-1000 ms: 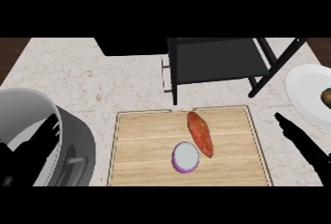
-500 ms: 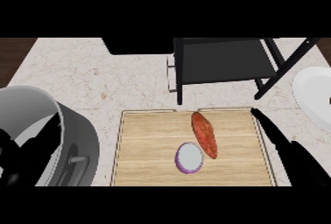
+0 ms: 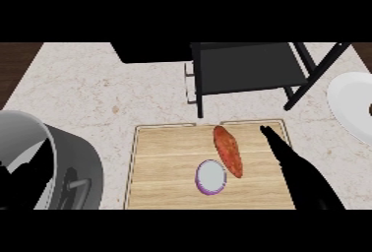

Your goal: Pick the can from the tray and place it in the tiered shelf

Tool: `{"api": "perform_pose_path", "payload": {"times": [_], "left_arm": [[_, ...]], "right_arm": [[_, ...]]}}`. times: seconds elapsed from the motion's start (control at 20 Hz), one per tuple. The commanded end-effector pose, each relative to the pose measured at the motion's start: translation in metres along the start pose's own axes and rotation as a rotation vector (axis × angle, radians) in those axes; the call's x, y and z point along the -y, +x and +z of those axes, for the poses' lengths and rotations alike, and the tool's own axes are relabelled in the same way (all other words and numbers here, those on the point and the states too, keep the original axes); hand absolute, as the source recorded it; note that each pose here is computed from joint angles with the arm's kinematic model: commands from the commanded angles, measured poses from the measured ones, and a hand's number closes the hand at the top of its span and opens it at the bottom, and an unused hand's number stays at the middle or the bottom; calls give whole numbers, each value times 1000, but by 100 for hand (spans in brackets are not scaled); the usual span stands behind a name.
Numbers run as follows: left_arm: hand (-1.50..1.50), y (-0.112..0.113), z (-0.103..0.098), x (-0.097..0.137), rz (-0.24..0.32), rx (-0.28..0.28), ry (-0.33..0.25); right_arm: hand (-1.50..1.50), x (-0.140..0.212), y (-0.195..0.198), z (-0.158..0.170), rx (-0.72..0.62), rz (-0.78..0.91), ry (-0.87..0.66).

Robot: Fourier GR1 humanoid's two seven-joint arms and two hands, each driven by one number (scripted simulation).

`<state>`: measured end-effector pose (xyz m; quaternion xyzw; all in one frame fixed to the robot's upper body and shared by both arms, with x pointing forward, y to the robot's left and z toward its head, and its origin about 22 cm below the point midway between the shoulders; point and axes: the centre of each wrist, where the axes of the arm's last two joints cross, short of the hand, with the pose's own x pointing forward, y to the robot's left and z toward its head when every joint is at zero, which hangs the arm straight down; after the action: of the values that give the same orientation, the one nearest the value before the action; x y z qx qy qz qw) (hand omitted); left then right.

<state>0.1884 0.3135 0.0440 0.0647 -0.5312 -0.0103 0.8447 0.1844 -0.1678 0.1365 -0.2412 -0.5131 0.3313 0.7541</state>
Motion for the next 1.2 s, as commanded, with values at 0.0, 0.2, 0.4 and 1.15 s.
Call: {"api": "perform_pose_path", "payload": {"times": [0.0, 0.2, 0.4, 1.15], "left_arm": [[0, -12, -21, 10, 69, -1, 41], [0, -15, -13, 8, 72, -29, 16], [0, -17, -13, 15, 71, -24, 19], [0, -13, -15, 4, 74, -17, 40]], "right_arm": [[-150, -7, 6, -8, -143, 45, -28], [-150, -22, 15, -7, -147, 40, -36], [-150, -39, 19, -16, -151, 46, -30], [-150, -75, 26, -50, -201, 118, -110]]}}
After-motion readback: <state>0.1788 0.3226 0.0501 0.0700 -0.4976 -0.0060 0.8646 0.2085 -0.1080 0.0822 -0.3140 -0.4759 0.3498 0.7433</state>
